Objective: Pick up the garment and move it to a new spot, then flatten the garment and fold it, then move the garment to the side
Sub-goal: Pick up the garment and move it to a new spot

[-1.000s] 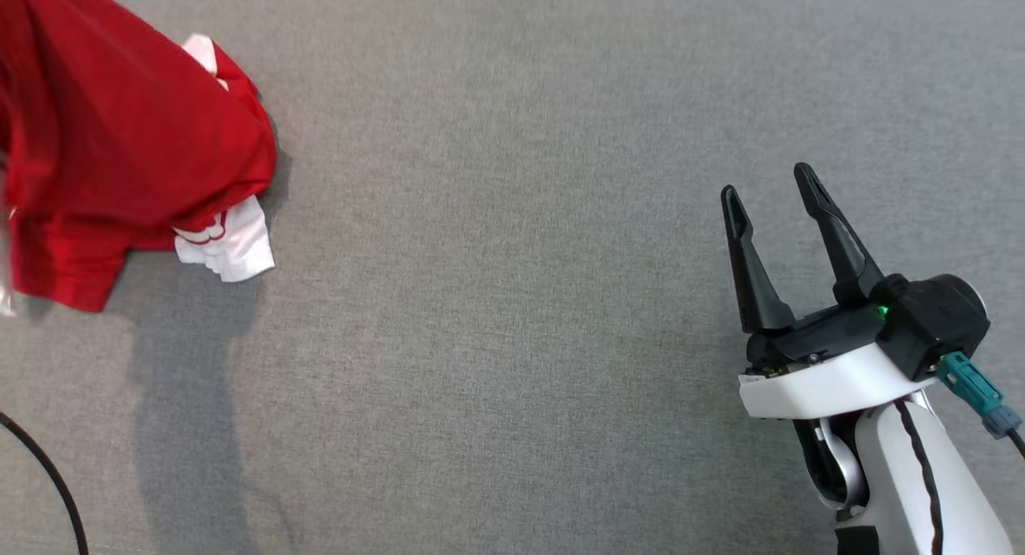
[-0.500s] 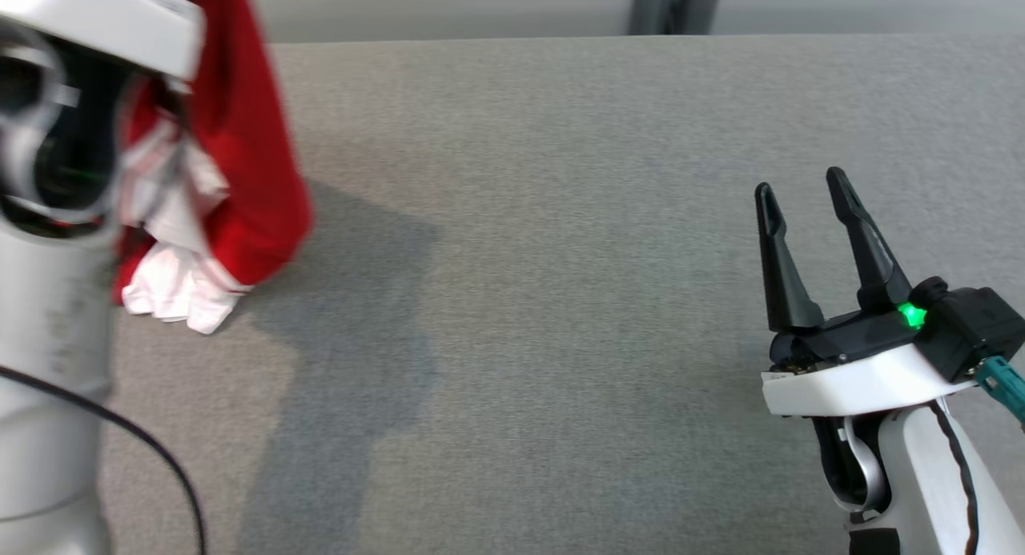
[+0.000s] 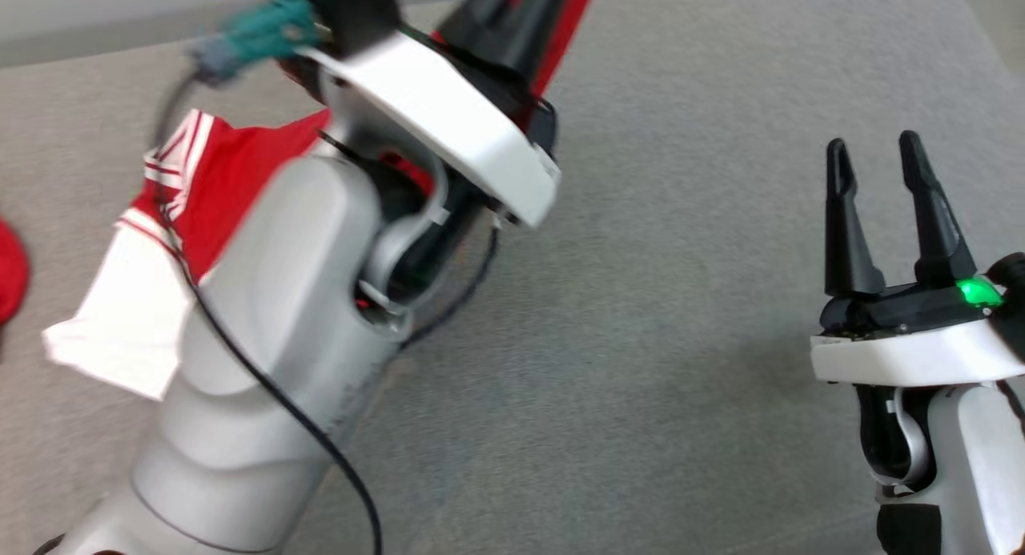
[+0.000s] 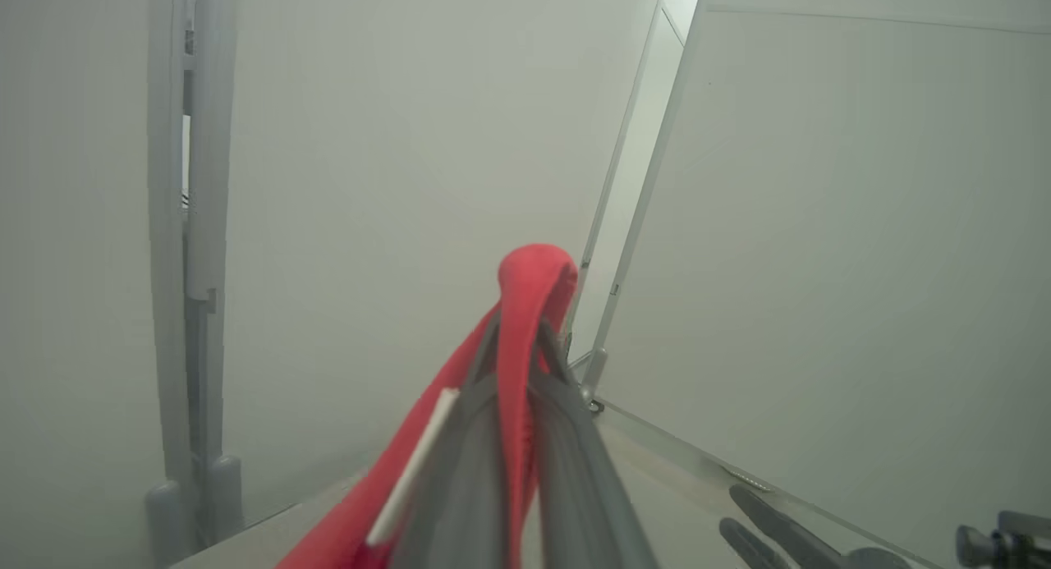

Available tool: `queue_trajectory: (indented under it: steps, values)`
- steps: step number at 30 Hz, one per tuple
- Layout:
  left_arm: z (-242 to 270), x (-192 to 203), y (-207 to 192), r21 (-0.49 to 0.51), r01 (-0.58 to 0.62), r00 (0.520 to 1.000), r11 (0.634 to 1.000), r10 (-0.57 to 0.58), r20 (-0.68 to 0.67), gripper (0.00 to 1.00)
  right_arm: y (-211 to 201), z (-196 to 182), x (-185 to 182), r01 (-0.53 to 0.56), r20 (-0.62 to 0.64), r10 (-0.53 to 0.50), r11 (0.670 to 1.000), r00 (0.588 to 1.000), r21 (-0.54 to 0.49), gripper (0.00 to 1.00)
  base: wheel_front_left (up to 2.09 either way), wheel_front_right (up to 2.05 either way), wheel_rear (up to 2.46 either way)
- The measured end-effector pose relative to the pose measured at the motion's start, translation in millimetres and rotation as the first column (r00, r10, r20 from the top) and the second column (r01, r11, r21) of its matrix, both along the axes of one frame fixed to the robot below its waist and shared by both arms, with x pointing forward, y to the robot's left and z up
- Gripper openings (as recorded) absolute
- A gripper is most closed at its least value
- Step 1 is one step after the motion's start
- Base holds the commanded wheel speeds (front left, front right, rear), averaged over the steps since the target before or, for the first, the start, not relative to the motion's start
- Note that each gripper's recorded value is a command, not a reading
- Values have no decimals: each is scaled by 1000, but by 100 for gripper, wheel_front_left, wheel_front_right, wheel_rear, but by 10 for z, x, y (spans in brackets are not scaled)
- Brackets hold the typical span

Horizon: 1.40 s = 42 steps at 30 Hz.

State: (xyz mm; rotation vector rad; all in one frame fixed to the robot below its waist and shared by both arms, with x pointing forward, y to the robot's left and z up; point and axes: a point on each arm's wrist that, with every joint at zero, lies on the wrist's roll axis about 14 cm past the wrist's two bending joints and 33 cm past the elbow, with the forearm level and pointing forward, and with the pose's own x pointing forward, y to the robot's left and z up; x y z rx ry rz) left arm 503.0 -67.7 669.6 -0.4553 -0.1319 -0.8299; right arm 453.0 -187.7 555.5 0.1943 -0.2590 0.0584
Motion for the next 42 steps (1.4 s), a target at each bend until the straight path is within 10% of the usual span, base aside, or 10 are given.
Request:
queue_trajectory:
  steps: [12, 13, 14, 15, 30, 35, 42]
  values:
    - [-1132, -391, -1146, 135, 290, 951, 947, -269, -155, 0, -681, -143, -244, 188, -58, -188, 982, 980, -12, 100, 0, 0, 0]
    - [-1207, -452, -1205, 149, 315, 942, 937, -290, -167, 15, -703, -149, -257, 194, -61, -195, 981, 979, -15, 100, 0, 0, 0]
    - [-1275, -517, -1255, 166, 340, 934, 926, -312, -175, 76, -718, -153, -266, 199, -63, -199, 980, 978, -17, 100, 0, 0, 0]
    - [-1321, -570, -1292, 172, 359, 926, 917, -328, -184, 100, -731, -154, -272, 202, -64, -203, 979, 977, -18, 100, 0, 0, 0]
    - [-1261, -395, -886, 201, 203, 976, 958, -181, -124, 100, -409, -29, -119, 114, -15, -114, 993, 993, -15, 100, 0, 0, 0]
    - [-1126, -77, -186, 180, -34, 998, 983, 42, -43, 100, -71, 33, -83, 24, 7, -24, 1000, 1000, -20, 100, 0, 0, 0]
    - [-1233, -125, 1113, 257, -352, 933, 900, 361, 13, 100, 399, 69, -128, -99, 19, 100, 994, 995, -38, 100, 0, 0, 0]
